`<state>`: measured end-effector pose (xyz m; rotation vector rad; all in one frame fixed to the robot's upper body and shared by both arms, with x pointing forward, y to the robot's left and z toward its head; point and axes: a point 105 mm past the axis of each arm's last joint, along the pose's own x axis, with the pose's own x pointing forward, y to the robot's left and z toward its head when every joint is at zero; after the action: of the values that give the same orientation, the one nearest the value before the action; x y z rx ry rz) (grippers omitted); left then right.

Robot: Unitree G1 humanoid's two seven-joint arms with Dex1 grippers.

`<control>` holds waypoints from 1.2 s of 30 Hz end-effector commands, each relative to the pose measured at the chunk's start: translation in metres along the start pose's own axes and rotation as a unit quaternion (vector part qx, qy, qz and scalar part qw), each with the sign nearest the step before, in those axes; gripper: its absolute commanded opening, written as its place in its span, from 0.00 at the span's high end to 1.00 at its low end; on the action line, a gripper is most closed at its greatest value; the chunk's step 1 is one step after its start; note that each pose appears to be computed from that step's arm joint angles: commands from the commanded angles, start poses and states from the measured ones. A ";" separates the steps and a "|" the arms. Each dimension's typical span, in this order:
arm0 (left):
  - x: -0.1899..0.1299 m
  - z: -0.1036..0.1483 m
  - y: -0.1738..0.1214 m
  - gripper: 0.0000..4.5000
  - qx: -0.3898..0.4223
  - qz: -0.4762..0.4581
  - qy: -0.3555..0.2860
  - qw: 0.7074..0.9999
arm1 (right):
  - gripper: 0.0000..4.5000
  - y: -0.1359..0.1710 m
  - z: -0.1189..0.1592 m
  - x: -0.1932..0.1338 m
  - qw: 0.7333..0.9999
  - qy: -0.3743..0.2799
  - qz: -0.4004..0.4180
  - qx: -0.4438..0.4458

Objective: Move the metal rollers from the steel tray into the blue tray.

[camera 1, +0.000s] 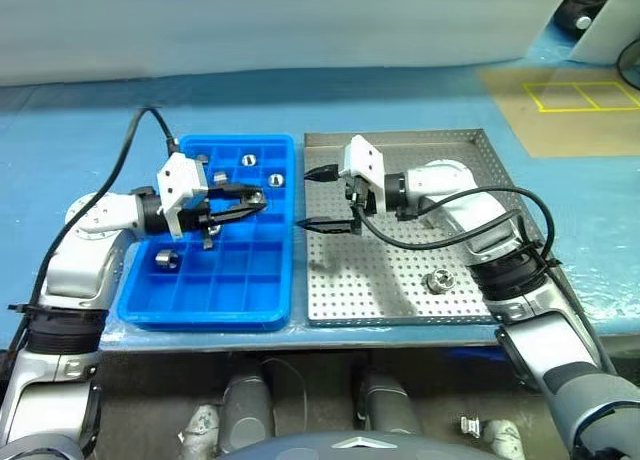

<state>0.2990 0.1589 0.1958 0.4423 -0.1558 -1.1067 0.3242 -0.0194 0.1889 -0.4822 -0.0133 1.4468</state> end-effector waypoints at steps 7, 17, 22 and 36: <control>-0.047 0.010 -0.008 0.80 0.008 0.110 0.038 0.993 | 0.01 0.011 0.030 0.039 0.989 -0.056 0.123 -0.064; -0.059 -0.011 -0.045 0.80 -0.046 0.099 0.087 0.990 | 0.01 0.014 0.033 0.057 0.985 -0.075 0.139 -0.073; -0.061 -0.022 -0.053 0.80 -0.062 0.099 0.101 0.988 | 0.01 0.015 0.024 0.053 0.987 -0.063 0.131 -0.066; -0.068 -0.063 -0.071 0.80 -0.107 0.073 0.150 0.980 | 0.01 0.007 0.014 0.044 0.993 -0.046 0.096 -0.055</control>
<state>0.2322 0.2091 0.1127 0.3601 0.2053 -0.8800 0.3220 0.0268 0.1740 -0.5067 -0.0652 1.6685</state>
